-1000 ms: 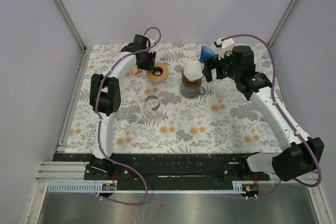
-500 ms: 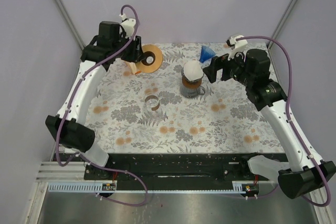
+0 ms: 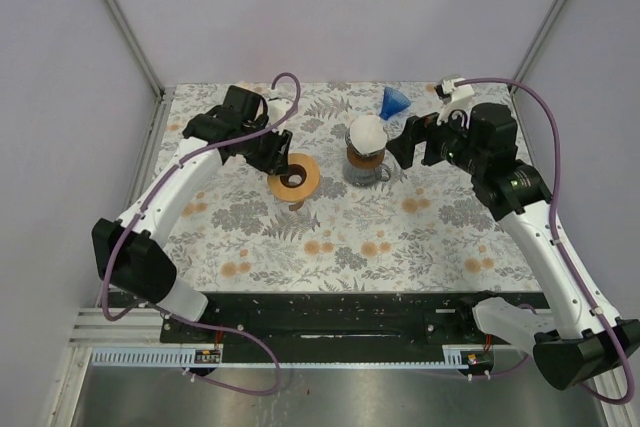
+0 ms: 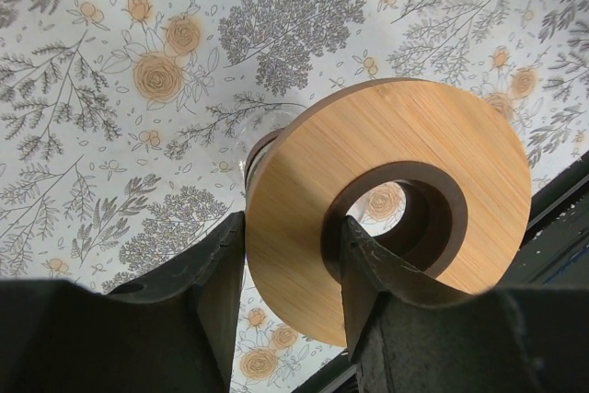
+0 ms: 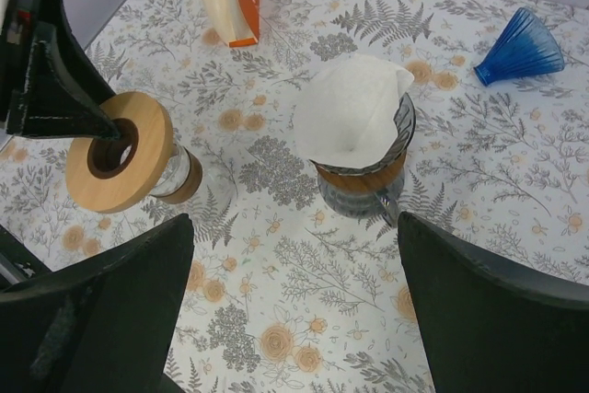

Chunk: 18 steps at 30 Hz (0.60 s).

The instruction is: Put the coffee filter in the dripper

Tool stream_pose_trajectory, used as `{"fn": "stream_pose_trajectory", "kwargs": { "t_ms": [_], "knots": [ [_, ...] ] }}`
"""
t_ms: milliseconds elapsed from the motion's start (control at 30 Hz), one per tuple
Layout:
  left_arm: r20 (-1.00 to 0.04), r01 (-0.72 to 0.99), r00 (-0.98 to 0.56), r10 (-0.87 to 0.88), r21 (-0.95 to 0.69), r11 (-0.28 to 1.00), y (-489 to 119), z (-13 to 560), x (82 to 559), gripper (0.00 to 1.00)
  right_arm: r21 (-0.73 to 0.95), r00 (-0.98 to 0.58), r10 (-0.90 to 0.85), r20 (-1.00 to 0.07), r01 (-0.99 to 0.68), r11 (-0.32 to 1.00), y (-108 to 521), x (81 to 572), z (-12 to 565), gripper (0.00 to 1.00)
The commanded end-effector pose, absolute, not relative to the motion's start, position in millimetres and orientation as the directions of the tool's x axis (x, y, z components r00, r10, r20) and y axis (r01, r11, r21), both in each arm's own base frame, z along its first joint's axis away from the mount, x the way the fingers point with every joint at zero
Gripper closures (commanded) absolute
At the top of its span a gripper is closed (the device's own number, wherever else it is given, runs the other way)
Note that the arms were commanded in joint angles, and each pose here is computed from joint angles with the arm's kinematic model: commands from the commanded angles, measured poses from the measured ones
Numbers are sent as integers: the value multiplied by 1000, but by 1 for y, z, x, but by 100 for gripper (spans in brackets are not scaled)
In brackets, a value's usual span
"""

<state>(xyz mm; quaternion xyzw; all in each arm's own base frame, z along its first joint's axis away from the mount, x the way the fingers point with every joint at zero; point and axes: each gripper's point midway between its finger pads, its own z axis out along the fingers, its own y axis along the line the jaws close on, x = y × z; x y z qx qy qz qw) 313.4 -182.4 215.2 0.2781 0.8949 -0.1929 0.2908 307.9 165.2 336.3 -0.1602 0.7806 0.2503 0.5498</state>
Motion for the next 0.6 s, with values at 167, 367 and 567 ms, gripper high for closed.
{"fn": "stream_pose_trajectory", "kwargs": {
  "t_ms": [167, 367, 567],
  "knots": [
    [-608, 600, -680, 409, -142, 787, -184, 183, 343, 100, 226, -358, 25, -934, -535, 814, 167, 298, 331, 1],
    [-589, 590, -683, 431, -99, 801, -176, 170, 346, 100, 228, -374, 12, -927, -539, 811, 168, 299, 322, 1],
    [-582, 590, -682, 444, -77, 804, -171, 162, 345, 100, 229, -371, 13, -929, -544, 807, 169, 299, 324, 0]
  ]
}}
